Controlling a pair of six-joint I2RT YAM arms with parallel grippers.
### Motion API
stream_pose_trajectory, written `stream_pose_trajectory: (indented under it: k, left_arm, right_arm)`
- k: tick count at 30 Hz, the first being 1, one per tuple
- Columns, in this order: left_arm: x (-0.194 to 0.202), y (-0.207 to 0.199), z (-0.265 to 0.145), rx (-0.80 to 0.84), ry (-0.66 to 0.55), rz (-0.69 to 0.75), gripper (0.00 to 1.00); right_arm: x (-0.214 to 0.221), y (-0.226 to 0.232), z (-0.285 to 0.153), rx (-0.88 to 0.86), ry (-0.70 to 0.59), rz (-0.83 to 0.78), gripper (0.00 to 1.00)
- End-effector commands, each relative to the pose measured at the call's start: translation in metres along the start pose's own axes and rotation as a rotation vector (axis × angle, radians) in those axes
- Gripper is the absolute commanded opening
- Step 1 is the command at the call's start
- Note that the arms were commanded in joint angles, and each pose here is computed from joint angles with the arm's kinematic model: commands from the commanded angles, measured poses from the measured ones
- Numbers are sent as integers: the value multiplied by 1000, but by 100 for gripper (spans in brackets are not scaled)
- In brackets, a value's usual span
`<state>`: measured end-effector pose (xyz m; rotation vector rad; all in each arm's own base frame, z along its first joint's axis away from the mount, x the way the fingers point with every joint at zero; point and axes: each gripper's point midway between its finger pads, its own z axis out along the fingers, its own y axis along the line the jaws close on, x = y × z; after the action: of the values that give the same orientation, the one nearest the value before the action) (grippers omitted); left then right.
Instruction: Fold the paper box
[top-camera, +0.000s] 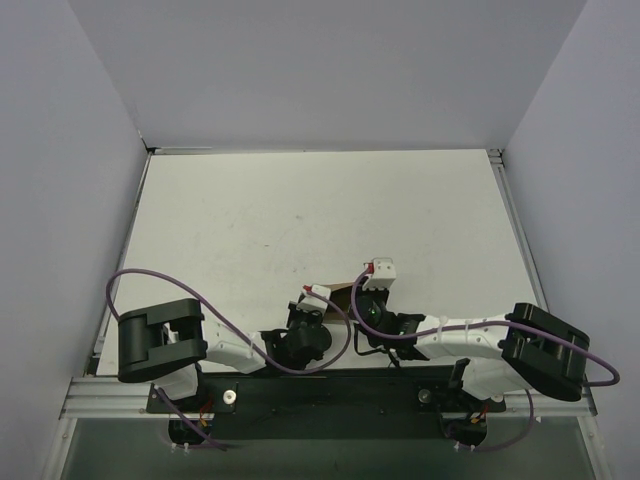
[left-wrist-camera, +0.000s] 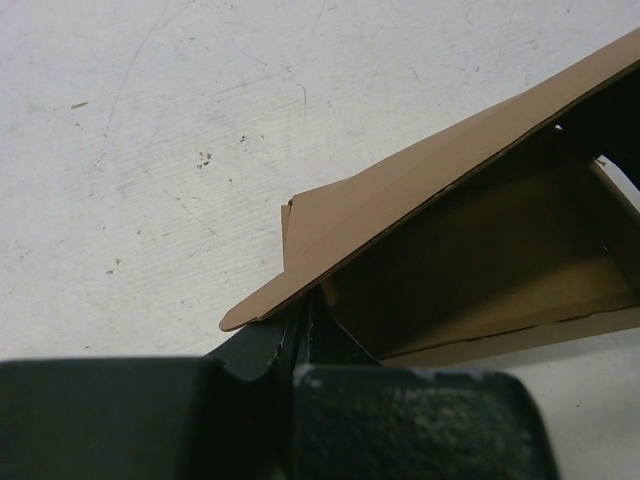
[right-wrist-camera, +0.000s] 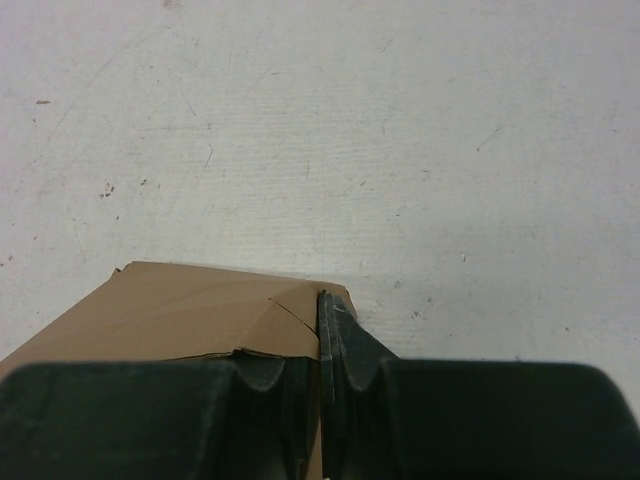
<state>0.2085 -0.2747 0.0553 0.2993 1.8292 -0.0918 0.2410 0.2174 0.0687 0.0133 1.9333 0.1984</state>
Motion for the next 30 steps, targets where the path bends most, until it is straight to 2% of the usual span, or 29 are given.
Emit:
stream_pose_trajectory:
  k: [1, 13, 17, 18, 19, 20, 23, 24, 26, 27, 30]
  left_arm:
    - [37, -35, -12, 200, 128, 67, 0]
    - [29, -41, -13, 210, 119, 67, 0]
    - [1, -34, -13, 179, 101, 28, 0]
    - [-17, -36, -14, 185, 87, -7, 1]
    - [-19, -31, -14, 180, 105, 4, 4]
    - [-23, -30, -13, 189, 117, -9, 16]
    - [-41, -22, -12, 225, 157, -58, 37]
    - [-53, -18, -12, 247, 157, -95, 51]
    - [-64, -13, -16, 274, 165, -106, 63]
    - [-80, -11, -21, 299, 143, -141, 73]
    - [-97, 0, -33, 382, 168, -178, 82]
  right_arm:
    - [-52, 48, -10, -120, -92, 278, 0]
    - [-53, 45, -10, -111, -93, 307, 0]
    - [-38, 36, -9, -73, -67, 190, 0]
    - [-36, 31, -11, -61, -69, 174, 0]
    - [-34, 29, -14, -60, -69, 138, 0]
    - [-31, 23, -15, -42, -65, 101, 0]
    - [-34, 17, -26, -38, -86, 4, 0]
    - [-36, 16, -29, -46, -94, -19, 0]
    - [-37, 17, -35, -60, -97, -96, 0]
    - [-40, 16, -37, -61, -104, -107, 0]
    - [-44, 16, -40, -70, -116, -151, 0]
